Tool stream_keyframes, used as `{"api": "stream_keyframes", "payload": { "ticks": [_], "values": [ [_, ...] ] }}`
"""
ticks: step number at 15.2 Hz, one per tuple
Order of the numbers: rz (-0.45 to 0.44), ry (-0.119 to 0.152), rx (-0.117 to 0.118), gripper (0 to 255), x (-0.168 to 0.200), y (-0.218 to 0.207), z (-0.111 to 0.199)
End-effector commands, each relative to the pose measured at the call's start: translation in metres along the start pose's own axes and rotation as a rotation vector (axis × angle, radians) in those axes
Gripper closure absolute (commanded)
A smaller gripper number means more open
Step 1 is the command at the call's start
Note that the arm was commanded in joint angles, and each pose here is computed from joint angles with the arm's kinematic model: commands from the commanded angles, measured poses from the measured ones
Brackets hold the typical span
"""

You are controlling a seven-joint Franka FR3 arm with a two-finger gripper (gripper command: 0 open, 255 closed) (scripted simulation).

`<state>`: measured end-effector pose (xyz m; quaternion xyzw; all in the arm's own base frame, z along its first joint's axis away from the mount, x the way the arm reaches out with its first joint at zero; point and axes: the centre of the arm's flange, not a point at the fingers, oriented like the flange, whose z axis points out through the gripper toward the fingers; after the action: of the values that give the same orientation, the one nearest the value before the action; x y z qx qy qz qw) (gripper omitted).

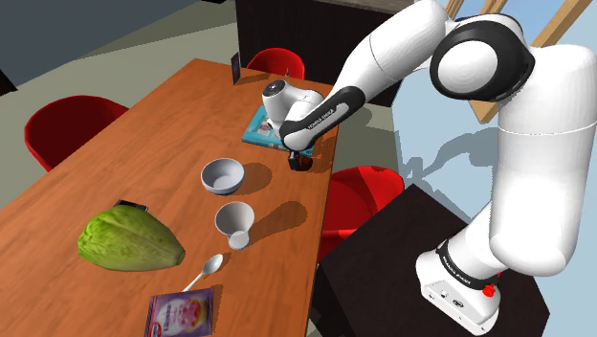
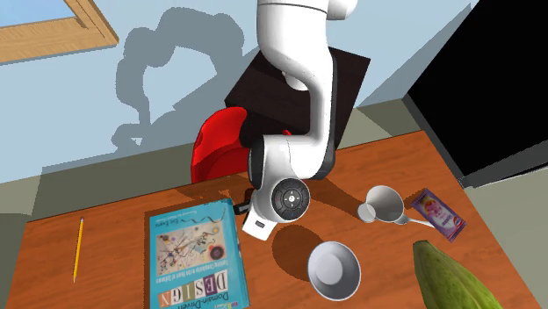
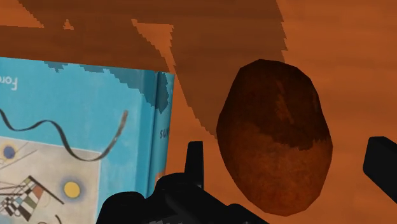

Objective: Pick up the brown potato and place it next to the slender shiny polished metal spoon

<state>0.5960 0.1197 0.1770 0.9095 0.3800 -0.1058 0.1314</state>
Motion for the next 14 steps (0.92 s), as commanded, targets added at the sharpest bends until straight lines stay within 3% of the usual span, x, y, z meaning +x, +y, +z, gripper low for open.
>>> {"api": "stream_keyframes", "payload": {
  "ticks": [1, 8, 9, 14],
  "values": [
    [0.000, 0.000, 0.000, 0, 0.0006, 0.0003, 0.0068],
    [0.000, 0.000, 0.000, 0, 0.0006, 0.0003, 0.0068],
    [0.000, 0.000, 0.000, 255, 0.0006, 0.0003, 0.0068],
    [0.000, 0.000, 0.000, 255, 0.0006, 0.0004, 0.0068]
  ]
}}
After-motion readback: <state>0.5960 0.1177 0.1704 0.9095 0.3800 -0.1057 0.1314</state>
